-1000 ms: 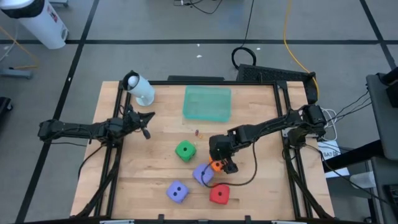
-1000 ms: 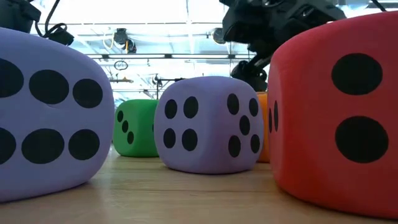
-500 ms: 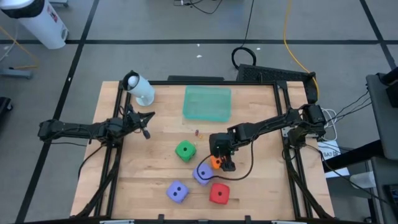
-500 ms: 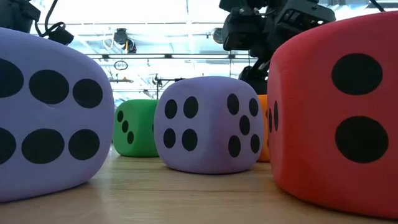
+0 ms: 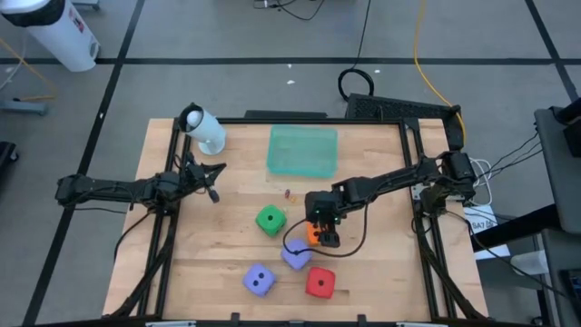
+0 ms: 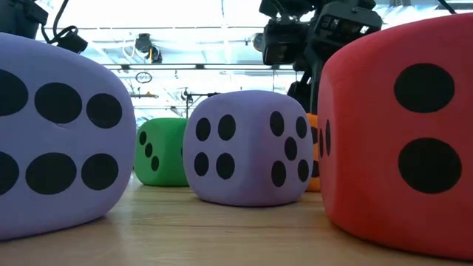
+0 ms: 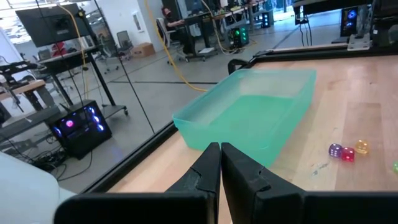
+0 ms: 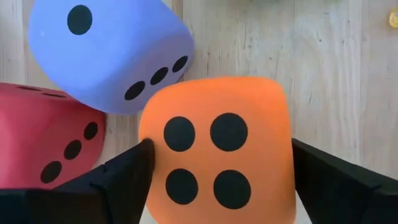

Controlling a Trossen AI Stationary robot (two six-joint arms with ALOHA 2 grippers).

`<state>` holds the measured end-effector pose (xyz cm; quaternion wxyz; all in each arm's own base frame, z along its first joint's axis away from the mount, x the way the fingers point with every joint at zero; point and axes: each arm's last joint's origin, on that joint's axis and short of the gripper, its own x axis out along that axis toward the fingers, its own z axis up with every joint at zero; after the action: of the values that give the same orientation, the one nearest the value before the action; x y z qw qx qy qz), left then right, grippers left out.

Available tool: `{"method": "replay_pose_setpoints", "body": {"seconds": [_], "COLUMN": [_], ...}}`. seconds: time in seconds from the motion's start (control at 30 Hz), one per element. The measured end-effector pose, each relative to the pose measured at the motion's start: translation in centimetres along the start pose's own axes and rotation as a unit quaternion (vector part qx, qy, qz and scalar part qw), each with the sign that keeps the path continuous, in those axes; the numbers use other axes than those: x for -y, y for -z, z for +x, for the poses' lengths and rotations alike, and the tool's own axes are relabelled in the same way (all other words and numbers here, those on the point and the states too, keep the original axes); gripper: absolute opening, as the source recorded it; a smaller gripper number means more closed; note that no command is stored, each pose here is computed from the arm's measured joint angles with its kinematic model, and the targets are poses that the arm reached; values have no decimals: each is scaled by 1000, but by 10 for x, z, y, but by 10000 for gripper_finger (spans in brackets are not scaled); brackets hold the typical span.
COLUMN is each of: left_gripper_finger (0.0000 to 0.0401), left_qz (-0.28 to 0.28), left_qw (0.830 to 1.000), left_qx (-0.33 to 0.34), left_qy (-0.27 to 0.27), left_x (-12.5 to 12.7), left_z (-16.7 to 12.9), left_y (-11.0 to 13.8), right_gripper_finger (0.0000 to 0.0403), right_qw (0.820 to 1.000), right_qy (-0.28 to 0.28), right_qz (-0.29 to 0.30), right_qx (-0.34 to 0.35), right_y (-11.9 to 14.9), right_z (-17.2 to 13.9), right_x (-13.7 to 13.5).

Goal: Pick & Place Dice
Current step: Put the big orange dice into the bin

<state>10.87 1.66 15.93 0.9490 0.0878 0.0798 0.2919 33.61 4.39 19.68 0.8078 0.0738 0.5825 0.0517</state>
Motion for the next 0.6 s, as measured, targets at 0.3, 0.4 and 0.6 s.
{"method": "replay_pose_setpoints", "body": {"seconds": [0.3, 0.4, 0.6], "left_gripper_finger": [26, 26, 26], "left_qz": [1, 1, 1], "left_qw": [1000, 1000, 1000], "left_qx": [0, 0, 0], "left_qy": [0, 0, 0], "left_x": [0, 0, 0], "left_z": [0, 0, 0], "left_y": [0, 0, 0], "right_gripper_finger": [327, 326, 316], "right_qw": [996, 994, 992], "right_qy": [80, 84, 72], "right_qz": [33, 62, 74], "right_qx": [20, 27, 78], "right_y": [1, 1, -5], "right_z": [-13, -19, -34], "right_x": [11, 17, 20]}}
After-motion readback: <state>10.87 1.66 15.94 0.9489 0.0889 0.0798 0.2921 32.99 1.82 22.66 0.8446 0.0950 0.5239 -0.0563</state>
